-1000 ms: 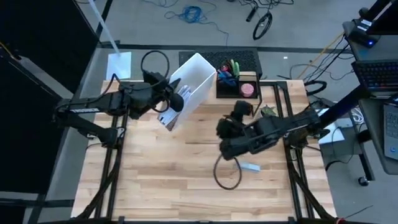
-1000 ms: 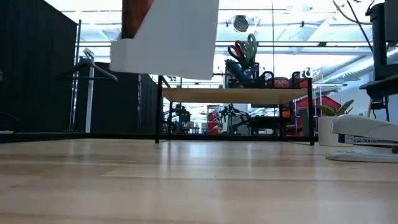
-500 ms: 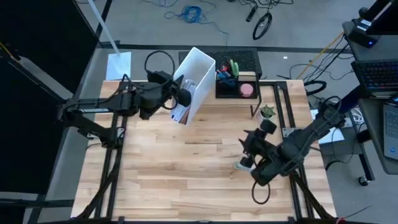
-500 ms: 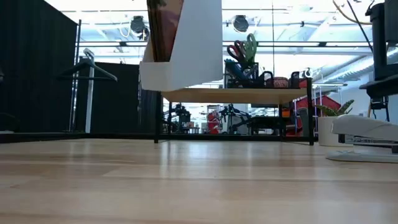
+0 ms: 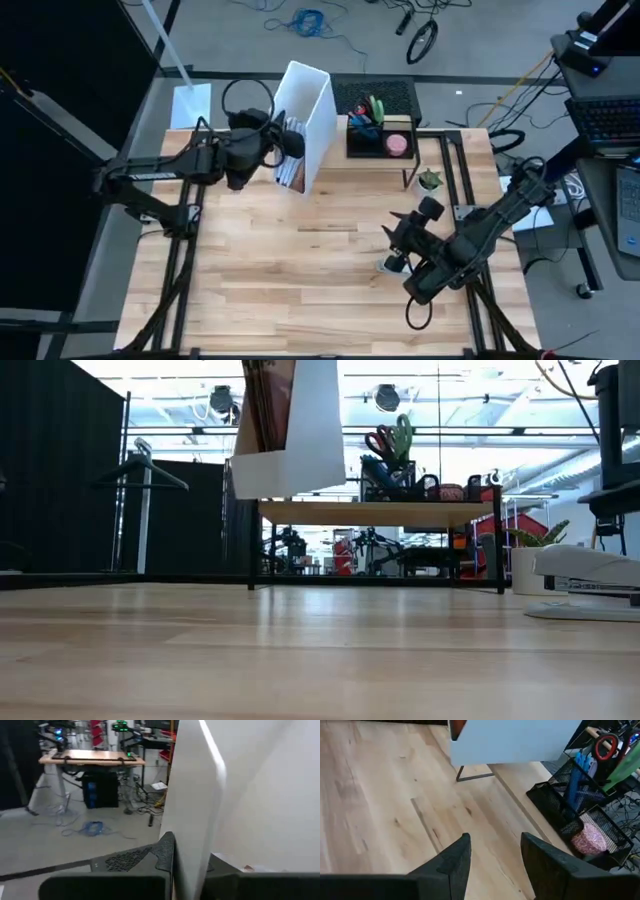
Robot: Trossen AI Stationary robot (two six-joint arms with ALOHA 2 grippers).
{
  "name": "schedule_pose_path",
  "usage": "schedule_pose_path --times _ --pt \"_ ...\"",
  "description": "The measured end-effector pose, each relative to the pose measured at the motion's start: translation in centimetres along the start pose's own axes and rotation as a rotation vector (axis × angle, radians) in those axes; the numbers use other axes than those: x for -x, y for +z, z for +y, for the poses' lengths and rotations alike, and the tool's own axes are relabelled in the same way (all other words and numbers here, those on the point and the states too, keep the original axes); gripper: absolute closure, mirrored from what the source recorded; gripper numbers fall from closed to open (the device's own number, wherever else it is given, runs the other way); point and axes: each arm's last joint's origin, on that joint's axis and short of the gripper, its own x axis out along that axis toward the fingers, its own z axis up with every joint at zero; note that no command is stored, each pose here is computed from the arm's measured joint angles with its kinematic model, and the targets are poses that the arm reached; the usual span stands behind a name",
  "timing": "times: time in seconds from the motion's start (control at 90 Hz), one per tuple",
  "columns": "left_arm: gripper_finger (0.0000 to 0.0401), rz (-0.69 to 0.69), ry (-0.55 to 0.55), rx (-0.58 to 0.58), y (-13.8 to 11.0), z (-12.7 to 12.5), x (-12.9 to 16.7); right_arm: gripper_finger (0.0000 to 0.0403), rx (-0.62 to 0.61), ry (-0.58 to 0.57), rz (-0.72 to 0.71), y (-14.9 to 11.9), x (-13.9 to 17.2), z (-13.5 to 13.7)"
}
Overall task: Stock shelves
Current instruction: Put the white bookshelf on the shelf
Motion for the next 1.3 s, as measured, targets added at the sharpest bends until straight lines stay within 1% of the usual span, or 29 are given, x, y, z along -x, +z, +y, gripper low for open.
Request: schedule_pose_path --times 0.211,0.389,0.711,1.033,1.133,1.3 --pt "0.0401 -0.006 0.065 0.026 -1.0 -0.3 -2.5 0.0248 -0.013 0.008 0.000 0.0 0.0 0.1" --pt "0.0401 -0.018 0.080 0.043 -1.5 -0.7 -3.9 0.0248 -0.028 0.022 -0.004 -0.1 0.0 0.4" --pt "0.0401 -0.011 0.099 0.025 -1.8 -0.5 -4.5 0.0248 -0.015 0.019 0.008 -1.0 -0.6 0.9" --pt "0.0400 -0.009 0.103 -0.001 -1.8 -0.4 -4.8 0.0248 -0.011 0.033 0.023 -1.2 -0.7 1.1" --pt "0.0388 -0.009 0.104 0.001 -1.7 -0.2 -5.0 0.0248 -0.007 0.037 0.022 -1.2 -0.6 1.1" --pt "0.0348 -0.009 0.121 -0.021 -1.7 0.2 -5.4 0.0248 -0.003 0.043 0.020 -1.3 -0.4 1.2"
